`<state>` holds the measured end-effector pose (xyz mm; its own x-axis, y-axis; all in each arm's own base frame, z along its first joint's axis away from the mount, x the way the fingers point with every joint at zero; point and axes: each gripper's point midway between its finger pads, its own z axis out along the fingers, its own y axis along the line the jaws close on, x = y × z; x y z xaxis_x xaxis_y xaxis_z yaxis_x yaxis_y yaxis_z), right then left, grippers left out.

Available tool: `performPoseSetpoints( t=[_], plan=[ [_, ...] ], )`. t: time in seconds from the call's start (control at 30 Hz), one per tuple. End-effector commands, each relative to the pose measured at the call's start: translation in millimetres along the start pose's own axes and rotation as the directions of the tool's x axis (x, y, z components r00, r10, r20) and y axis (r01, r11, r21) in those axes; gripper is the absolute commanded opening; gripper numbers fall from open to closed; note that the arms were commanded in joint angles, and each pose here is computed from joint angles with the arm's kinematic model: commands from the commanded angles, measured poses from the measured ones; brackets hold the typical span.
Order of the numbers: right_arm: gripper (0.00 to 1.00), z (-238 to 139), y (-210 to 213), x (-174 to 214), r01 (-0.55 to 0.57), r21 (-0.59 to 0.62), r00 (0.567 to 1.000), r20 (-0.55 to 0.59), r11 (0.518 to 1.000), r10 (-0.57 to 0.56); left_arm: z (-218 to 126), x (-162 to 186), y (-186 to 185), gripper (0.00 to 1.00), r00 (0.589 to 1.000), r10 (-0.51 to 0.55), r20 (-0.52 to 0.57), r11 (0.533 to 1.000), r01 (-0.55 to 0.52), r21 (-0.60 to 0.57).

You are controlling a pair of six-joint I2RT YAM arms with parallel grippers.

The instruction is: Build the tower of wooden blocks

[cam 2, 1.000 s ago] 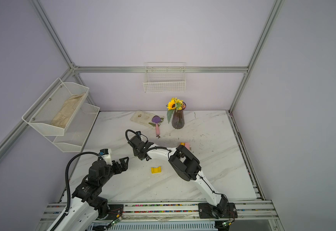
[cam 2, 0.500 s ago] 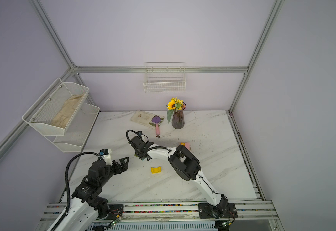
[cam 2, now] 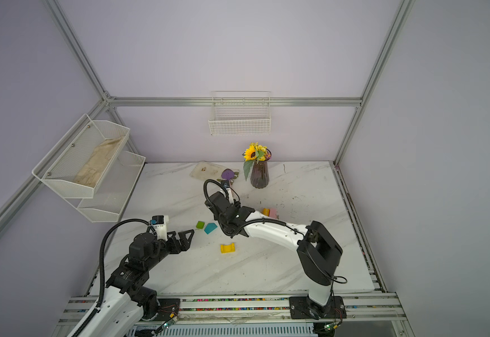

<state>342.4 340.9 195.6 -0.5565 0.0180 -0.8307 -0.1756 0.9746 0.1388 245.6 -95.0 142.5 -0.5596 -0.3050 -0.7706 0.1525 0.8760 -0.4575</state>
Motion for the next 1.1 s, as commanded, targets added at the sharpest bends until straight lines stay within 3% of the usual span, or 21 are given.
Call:
performPoseSetpoints(
  t=[0.0,0.37,0.83,0.9,1.07],
  plan=[
    [0.17,-15.2,-49.5,-0.3,-0.028,0.129,0.999,0.046,0.991,0.023,3.4,4.5,-3.8,1.0,1.0,0.025,0.003,0.999,-0.025,0.041],
    [0.16,-58.3,-154.0,-1.7,-0.142,0.257,0.988,0.096,0.956,0.121,6.3,7.5,-13.3,1.0,0.999,0.035,-0.016,0.995,-0.033,0.097],
    [0.06,-31.9,-176.6,25.8,-0.062,0.393,0.995,-0.052,0.917,0.09,9.7,8.8,-9.1,1.0,0.999,0.026,-0.028,0.997,-0.024,0.074],
    [0.0,-23.5,-180.9,32.0,-0.046,0.416,0.993,-0.08,0.908,0.087,10.2,9.3,-9.5,1.0,0.999,0.026,-0.031,0.997,-0.023,0.077],
    [0.0,-5.9,-185.4,41.0,-0.023,0.441,0.987,-0.133,0.897,0.09,10.5,9.3,-8.8,1.0,0.999,0.025,-0.033,0.997,-0.023,0.072]
  ],
)
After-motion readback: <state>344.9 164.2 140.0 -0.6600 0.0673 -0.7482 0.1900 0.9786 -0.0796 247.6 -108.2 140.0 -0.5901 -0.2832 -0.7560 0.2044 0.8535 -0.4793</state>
